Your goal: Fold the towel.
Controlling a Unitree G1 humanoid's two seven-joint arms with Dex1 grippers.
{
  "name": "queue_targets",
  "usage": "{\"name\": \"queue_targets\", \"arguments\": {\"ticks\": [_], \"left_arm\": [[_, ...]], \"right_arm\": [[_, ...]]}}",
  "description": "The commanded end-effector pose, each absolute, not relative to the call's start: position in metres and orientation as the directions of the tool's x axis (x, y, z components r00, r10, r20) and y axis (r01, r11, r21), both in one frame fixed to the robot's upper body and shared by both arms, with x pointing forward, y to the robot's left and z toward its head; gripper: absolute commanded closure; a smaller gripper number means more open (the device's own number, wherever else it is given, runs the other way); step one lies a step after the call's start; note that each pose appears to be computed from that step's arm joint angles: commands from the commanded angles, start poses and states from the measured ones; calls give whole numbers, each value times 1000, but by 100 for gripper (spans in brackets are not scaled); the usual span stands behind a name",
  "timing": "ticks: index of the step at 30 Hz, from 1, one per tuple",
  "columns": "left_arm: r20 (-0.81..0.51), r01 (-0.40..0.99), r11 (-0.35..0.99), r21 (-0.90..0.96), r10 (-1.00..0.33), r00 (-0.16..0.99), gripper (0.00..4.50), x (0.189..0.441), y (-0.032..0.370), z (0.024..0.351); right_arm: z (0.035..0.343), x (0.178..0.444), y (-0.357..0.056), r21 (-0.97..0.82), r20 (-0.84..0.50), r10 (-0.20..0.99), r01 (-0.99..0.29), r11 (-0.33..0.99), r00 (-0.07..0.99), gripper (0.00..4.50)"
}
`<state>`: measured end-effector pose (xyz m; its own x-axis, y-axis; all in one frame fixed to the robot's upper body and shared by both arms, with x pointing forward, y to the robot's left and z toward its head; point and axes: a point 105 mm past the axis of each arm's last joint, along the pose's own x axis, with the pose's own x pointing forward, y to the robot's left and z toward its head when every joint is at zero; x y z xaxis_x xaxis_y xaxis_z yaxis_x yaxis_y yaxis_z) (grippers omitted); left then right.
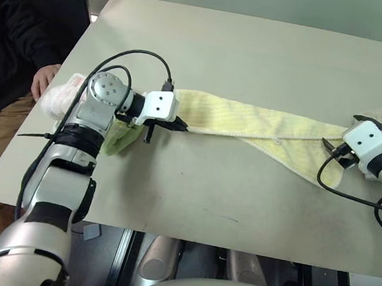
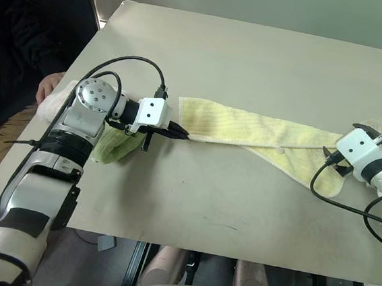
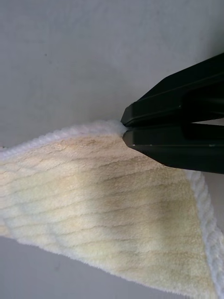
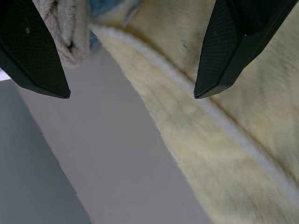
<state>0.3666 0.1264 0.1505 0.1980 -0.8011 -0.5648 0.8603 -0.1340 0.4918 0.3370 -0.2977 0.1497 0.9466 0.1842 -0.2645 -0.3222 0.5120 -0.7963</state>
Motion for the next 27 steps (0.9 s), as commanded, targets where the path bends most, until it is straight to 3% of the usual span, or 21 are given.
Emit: {"name": "queue_targets", "arguments": {"ticks": [1, 7, 15, 18, 27], "left_arm": [[-527, 843, -104, 528, -818, 230, 447, 365, 129, 163], [-525, 845, -96, 526, -818, 234, 447, 360, 129, 160], [-520, 846, -89, 526, -821, 236, 447, 359, 126, 160], [-517, 845, -88, 527, -822, 237, 450, 359, 125, 160], [-514, 848, -71, 525, -821, 249, 450, 359, 130, 161]], "right_arm": [[157, 342, -307, -863, -265, 178, -315, 396, 948, 0], [155, 352, -329, -918, -305, 113, -324, 228, 946, 0], [155, 368, -337, -944, -309, 82, -316, 98, 948, 0], [156, 370, -334, -944, -312, 98, -319, 78, 945, 89], [156, 368, -328, -946, -309, 120, -318, 67, 944, 412]]}}
